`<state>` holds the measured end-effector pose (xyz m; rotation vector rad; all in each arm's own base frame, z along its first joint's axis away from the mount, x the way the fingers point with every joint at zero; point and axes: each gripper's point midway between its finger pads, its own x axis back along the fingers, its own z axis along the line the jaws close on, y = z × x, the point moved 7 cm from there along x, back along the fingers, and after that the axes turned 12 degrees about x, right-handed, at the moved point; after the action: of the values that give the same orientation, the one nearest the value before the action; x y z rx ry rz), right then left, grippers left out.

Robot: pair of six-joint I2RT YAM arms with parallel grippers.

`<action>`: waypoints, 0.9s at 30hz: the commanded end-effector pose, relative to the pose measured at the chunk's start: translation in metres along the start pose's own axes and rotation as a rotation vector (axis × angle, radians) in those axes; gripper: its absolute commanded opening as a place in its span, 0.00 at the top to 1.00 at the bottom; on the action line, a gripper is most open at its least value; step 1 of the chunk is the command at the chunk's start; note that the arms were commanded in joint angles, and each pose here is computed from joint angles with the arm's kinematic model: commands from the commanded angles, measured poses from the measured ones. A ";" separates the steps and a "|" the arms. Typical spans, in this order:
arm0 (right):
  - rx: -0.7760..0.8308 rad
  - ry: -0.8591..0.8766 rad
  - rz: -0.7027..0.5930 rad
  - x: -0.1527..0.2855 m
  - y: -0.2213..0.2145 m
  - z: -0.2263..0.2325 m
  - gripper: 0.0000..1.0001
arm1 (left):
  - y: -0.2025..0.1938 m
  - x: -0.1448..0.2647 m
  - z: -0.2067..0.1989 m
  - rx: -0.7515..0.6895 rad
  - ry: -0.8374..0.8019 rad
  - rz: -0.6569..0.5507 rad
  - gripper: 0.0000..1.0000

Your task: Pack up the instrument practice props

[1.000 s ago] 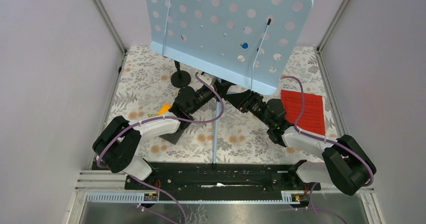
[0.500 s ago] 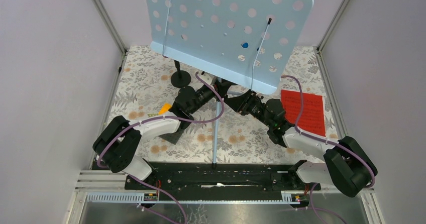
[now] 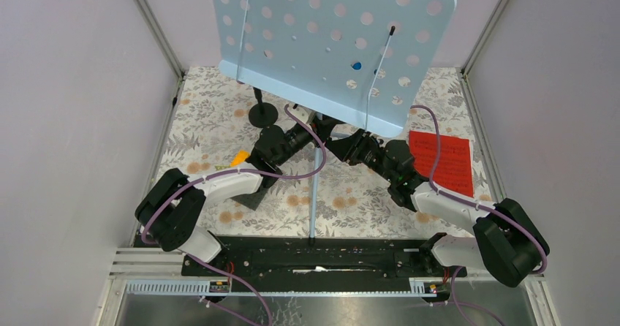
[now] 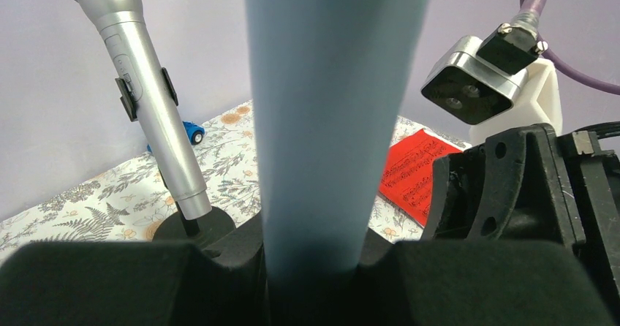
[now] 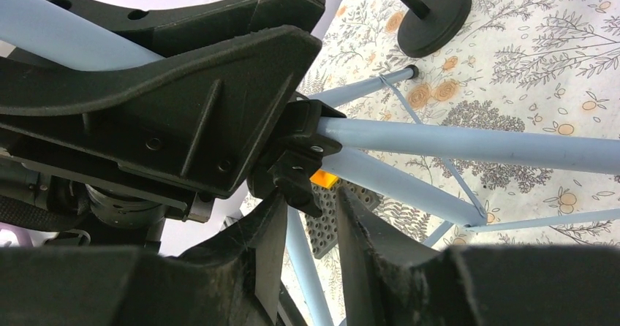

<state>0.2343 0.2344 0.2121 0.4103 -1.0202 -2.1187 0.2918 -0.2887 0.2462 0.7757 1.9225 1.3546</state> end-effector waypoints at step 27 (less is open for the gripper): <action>1.367 0.361 0.026 -0.002 -0.013 -0.027 0.98 | -0.091 0.028 0.032 0.221 0.237 0.356 1.00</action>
<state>0.2489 0.2265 0.2048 1.1270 -1.8480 -1.4674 0.2953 -0.2895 0.2492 0.7649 1.9317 1.3504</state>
